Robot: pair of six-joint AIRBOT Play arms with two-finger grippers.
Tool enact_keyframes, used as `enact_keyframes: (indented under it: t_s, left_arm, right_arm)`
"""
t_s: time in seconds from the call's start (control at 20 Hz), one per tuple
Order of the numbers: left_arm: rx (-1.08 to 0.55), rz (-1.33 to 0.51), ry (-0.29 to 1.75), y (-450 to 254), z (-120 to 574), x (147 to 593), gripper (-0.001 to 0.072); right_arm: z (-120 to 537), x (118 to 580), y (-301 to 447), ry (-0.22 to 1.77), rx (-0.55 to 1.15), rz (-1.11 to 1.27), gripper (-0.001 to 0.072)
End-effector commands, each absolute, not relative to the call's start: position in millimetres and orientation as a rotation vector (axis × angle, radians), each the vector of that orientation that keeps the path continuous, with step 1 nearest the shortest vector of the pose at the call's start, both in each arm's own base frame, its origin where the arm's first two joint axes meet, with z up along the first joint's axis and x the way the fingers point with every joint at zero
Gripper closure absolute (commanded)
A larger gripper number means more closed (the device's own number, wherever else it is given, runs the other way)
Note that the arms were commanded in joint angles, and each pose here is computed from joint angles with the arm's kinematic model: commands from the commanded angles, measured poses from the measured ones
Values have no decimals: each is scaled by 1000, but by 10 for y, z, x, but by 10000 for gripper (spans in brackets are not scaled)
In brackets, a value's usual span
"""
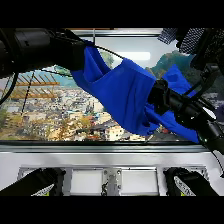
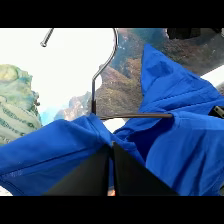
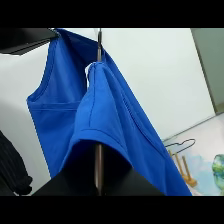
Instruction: Fold the clothes and pants, and hang the long-sleeved shirts on hangers.
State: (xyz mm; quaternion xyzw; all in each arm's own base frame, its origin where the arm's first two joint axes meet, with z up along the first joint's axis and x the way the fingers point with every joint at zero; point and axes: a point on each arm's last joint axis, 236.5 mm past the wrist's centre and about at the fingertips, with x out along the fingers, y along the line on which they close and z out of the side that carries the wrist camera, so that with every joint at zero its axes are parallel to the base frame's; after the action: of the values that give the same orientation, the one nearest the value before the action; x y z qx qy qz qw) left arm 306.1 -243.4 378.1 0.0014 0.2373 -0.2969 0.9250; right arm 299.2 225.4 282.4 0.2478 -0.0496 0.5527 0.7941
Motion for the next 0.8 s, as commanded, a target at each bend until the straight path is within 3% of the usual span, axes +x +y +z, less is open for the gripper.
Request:
enact_keyframes:
  t_s: [0.0,0.05,0.4,0.45,0.5,0.55,0.75]
  left_arm:
    - [25,-611,472,-2396,3814,3036,311]
    - [17,-603,461,-2350,3856,3037,144]
    - [-58,-450,415,-1634,4103,3001,160]
    - [-56,-434,431,-1584,4065,3009,256]
    - [-52,-425,447,-1558,4024,3016,502]
    - [-45,-421,463,-1561,3972,3036,702]
    - [-30,-420,523,-1654,3648,3178,698]
  right_arm:
    - [2830,3007,2261,-113,541,1187,707]
    - [2832,3009,2258,-113,541,1185,707]
    - [3139,3279,1782,-194,460,924,708]
    - [3265,3335,1596,-230,435,861,707]
    - [3369,3399,1404,-253,403,790,708]
    - [3455,3460,1202,-264,366,714,708]
    - [3829,3584,253,-297,208,372,708]
